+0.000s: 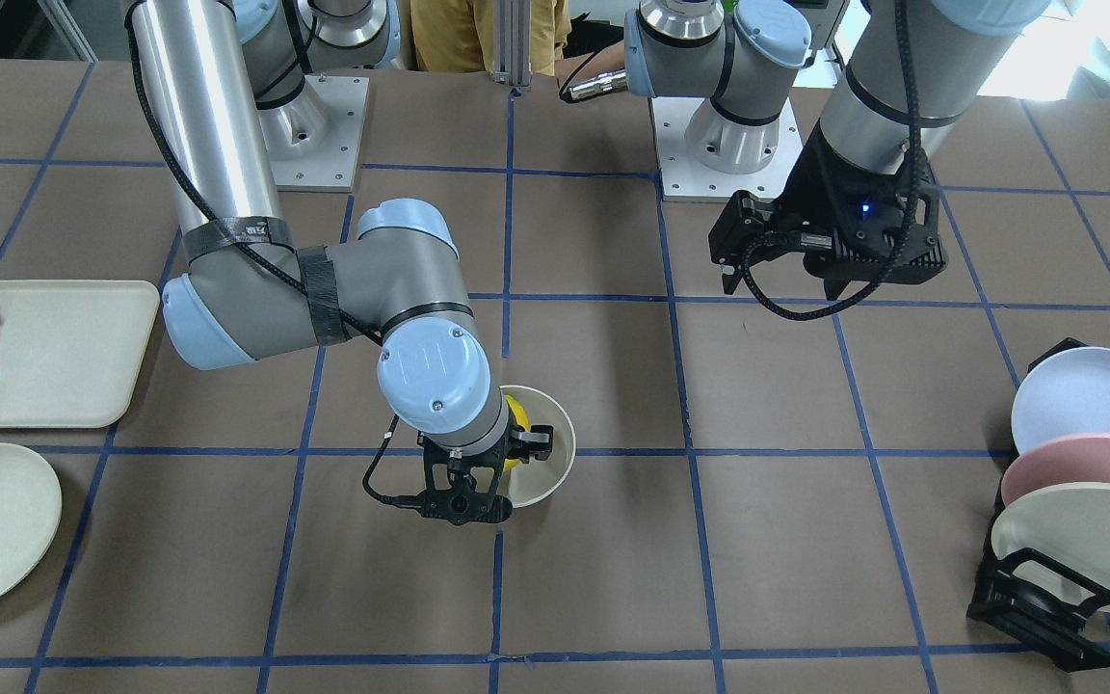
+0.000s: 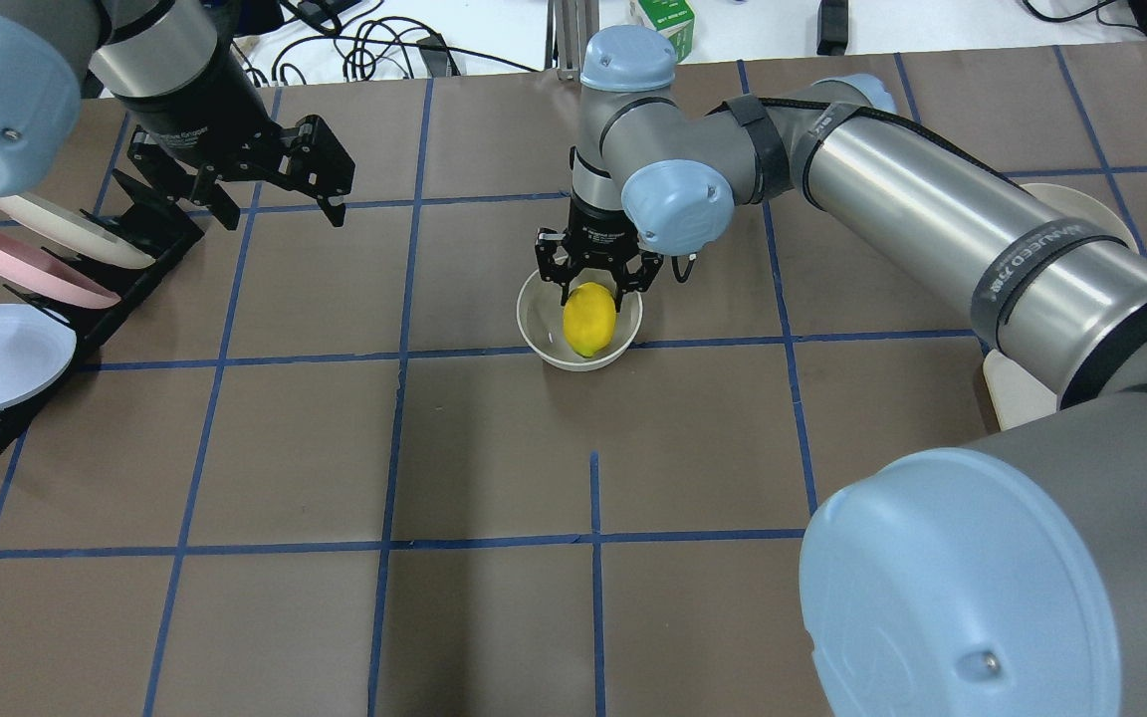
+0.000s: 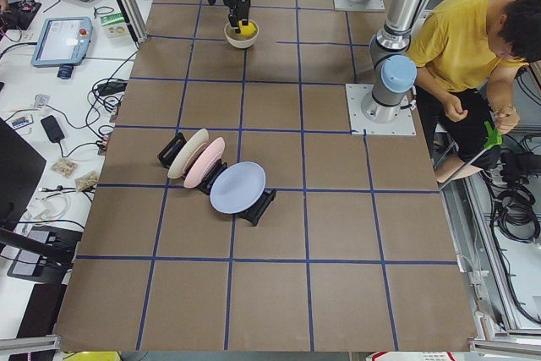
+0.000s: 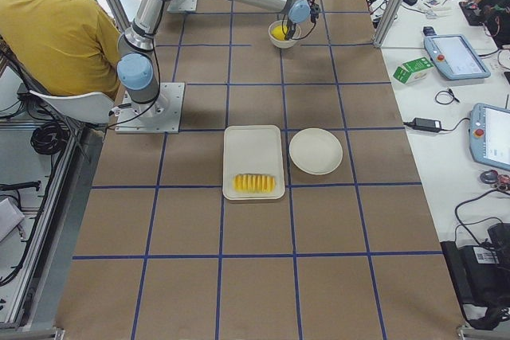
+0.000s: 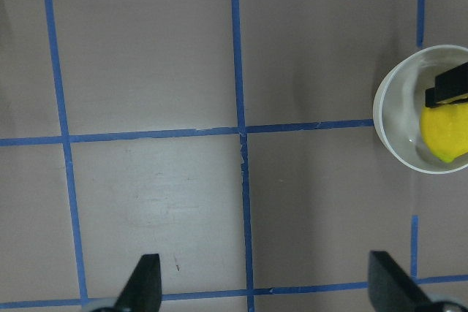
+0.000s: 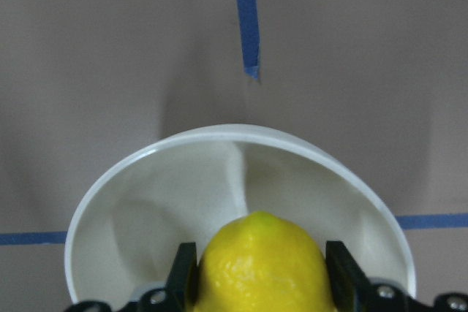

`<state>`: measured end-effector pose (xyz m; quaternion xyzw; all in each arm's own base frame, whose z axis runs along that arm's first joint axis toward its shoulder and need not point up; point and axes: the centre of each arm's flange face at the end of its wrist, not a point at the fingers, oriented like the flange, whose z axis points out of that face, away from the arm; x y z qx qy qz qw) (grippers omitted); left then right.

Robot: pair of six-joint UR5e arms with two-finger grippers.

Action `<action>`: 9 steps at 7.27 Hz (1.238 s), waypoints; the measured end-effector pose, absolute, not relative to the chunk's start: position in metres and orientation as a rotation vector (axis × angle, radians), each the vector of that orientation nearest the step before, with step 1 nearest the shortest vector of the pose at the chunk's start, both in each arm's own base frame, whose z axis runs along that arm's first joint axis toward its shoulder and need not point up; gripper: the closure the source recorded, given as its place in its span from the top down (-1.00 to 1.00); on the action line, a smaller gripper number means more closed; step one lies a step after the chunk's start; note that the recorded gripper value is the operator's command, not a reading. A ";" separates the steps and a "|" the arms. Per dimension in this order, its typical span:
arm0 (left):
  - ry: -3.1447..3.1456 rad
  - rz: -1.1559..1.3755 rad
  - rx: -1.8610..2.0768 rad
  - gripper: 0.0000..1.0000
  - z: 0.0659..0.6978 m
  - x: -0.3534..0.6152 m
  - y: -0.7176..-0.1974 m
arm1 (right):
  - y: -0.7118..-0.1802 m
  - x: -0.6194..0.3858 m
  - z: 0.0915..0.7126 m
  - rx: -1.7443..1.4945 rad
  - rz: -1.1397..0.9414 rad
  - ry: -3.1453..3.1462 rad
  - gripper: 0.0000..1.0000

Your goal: Place bowl and put lemon in it

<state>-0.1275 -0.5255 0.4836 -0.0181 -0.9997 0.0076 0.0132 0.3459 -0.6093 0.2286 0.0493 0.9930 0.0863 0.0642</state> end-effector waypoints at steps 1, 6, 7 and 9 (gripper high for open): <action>-3.113 0.024 -0.055 1.00 0.484 -0.127 -0.526 | -0.610 0.347 0.223 0.146 0.266 2.999 0.53; -3.109 0.024 -0.051 1.00 0.483 -0.128 -0.526 | -0.608 0.352 0.232 0.135 0.240 3.006 1.00; -3.109 0.024 -0.050 1.00 0.483 -0.128 -0.526 | -0.608 0.347 0.252 0.132 0.213 3.013 1.00; -3.109 0.020 -0.043 1.00 0.481 -0.130 -0.527 | -0.617 0.299 0.311 0.149 0.135 3.122 1.00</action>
